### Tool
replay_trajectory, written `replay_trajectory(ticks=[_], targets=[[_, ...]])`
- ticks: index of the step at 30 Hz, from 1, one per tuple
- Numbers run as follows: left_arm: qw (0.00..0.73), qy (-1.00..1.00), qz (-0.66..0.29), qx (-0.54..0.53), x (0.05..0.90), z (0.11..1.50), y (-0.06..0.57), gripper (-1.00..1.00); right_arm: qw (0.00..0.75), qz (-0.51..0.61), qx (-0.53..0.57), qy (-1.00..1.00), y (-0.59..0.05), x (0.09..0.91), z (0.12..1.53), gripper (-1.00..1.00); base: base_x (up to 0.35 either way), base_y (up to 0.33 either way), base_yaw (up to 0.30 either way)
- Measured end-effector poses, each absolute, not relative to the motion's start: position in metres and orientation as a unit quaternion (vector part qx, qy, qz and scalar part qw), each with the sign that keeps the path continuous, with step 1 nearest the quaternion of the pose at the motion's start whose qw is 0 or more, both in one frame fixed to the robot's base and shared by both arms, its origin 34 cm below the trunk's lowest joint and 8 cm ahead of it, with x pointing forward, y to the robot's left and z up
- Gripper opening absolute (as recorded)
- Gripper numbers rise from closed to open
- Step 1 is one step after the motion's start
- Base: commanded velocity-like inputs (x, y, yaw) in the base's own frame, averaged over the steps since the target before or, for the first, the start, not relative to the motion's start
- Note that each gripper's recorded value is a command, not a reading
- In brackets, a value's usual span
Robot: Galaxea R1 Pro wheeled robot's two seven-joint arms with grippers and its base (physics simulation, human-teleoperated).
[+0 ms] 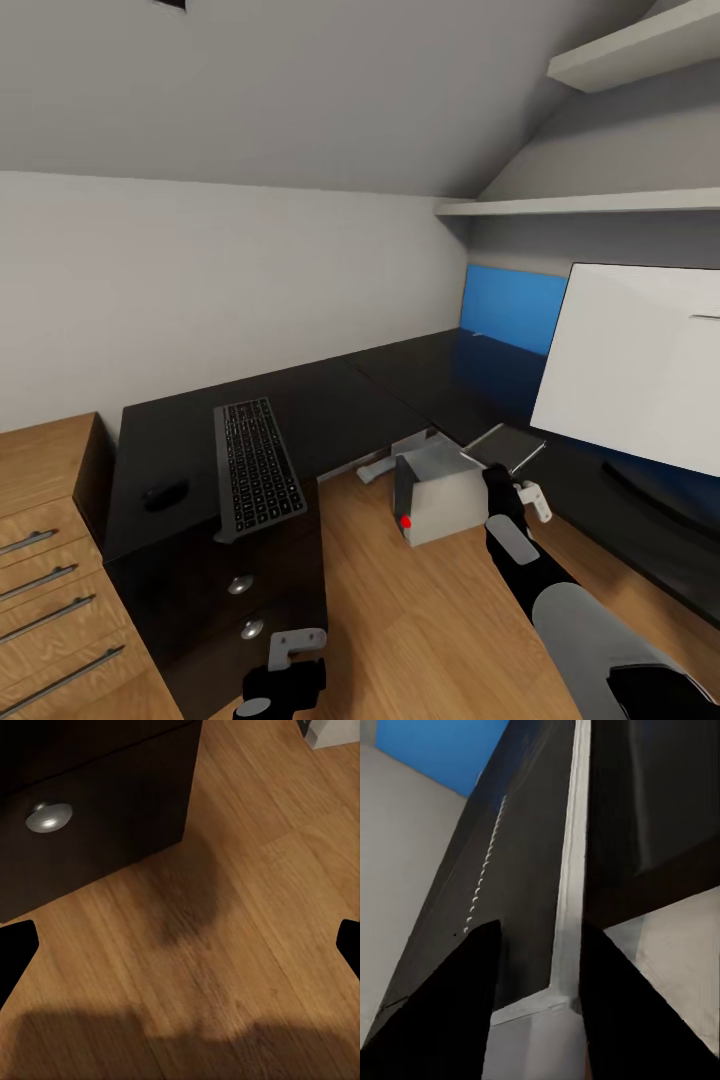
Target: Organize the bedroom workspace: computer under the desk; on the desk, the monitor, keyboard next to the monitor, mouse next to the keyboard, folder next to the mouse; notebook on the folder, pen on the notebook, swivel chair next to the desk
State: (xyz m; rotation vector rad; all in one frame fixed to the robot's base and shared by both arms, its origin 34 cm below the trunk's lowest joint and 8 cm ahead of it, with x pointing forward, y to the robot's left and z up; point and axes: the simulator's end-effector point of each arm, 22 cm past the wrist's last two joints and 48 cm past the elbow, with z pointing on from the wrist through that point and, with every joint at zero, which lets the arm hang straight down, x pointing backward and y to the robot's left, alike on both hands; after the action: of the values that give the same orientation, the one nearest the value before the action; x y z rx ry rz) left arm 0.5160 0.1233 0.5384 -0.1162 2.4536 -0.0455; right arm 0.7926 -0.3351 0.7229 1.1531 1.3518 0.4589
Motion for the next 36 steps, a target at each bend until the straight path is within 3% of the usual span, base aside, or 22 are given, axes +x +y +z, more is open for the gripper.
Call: replay_trajectory(ticks=[36], targets=[[0.319,0.947,-0.010,-0.042,0.509,0.540,0.126,1.00,0.593,0.224,0.503,0.588,-0.294,0.797,0.736,-1.00,0.000,0.000,0.001]])
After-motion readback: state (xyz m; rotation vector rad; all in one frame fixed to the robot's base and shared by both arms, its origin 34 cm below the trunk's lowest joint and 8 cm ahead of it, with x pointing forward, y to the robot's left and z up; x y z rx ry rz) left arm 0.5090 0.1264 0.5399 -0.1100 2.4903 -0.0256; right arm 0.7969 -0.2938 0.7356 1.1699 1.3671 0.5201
